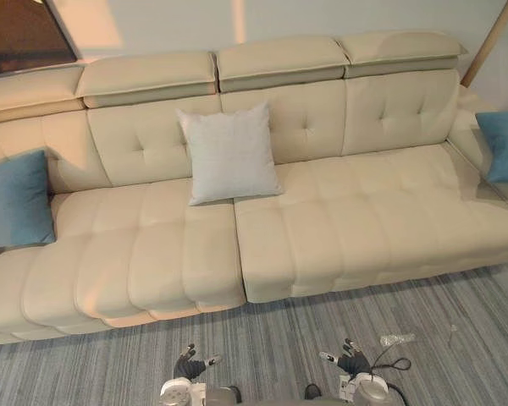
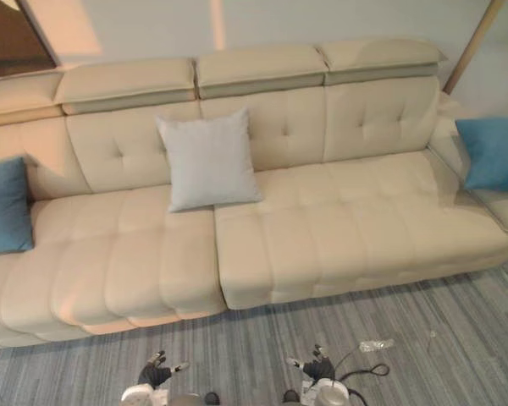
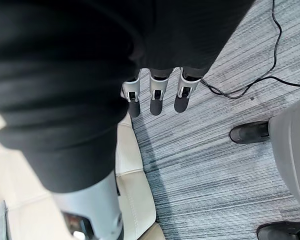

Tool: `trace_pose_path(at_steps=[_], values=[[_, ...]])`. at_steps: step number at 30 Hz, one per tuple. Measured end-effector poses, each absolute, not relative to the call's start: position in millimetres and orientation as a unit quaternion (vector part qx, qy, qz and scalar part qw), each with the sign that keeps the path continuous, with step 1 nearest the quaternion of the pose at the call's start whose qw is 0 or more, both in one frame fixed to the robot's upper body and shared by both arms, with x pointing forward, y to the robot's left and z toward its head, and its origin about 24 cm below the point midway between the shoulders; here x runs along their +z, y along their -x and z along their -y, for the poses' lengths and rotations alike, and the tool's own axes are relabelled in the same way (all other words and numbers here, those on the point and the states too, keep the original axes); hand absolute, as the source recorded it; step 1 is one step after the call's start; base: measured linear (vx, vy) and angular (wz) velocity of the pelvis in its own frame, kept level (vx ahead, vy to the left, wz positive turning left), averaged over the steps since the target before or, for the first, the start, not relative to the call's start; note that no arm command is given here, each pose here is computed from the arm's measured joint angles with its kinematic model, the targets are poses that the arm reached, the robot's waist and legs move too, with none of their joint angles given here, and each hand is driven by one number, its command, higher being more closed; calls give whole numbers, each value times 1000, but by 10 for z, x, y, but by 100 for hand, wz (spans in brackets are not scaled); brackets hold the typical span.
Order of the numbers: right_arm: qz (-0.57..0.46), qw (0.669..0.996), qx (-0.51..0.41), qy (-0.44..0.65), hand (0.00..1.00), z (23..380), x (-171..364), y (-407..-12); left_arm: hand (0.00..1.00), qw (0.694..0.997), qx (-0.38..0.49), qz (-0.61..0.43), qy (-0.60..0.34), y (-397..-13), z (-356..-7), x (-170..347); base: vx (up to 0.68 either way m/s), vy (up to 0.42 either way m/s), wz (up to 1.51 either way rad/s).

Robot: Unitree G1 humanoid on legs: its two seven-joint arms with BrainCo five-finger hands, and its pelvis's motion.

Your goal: Pick up cushions and gather them together orderly.

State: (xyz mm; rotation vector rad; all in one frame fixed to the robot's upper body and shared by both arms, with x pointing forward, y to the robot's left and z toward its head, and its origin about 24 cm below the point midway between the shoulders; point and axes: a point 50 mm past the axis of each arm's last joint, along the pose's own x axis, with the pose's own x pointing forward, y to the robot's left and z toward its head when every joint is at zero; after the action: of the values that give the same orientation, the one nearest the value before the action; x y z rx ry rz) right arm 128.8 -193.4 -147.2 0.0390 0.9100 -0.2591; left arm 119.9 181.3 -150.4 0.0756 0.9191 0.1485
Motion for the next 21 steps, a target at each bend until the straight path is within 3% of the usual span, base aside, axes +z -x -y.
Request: trace_pose_path(at_steps=[8, 14, 17, 21], values=[[-403, 906, -125, -24, 0, 1936, -1355, -1638, 0, 897, 68, -436, -43, -1286, -1845, -1476, -37, -8, -135], [-408, 903, -132, -16, 0, 2009, -1364, -1611, 0, 901, 66, -427, -43, -1387, -1850, -1446, 171, -149, -138], [-434, 891, -131, -15, 0, 1997, -1450, -1394, 0, 904, 54, -422, -42, -1440, -1776, -1436, 245, -267, -73], [-411, 904, -120, -6, 0, 1977, -1369, -1623, 0, 910, 61, -409, -39, -1469, -1800, -1402, 198, -26, -119]])
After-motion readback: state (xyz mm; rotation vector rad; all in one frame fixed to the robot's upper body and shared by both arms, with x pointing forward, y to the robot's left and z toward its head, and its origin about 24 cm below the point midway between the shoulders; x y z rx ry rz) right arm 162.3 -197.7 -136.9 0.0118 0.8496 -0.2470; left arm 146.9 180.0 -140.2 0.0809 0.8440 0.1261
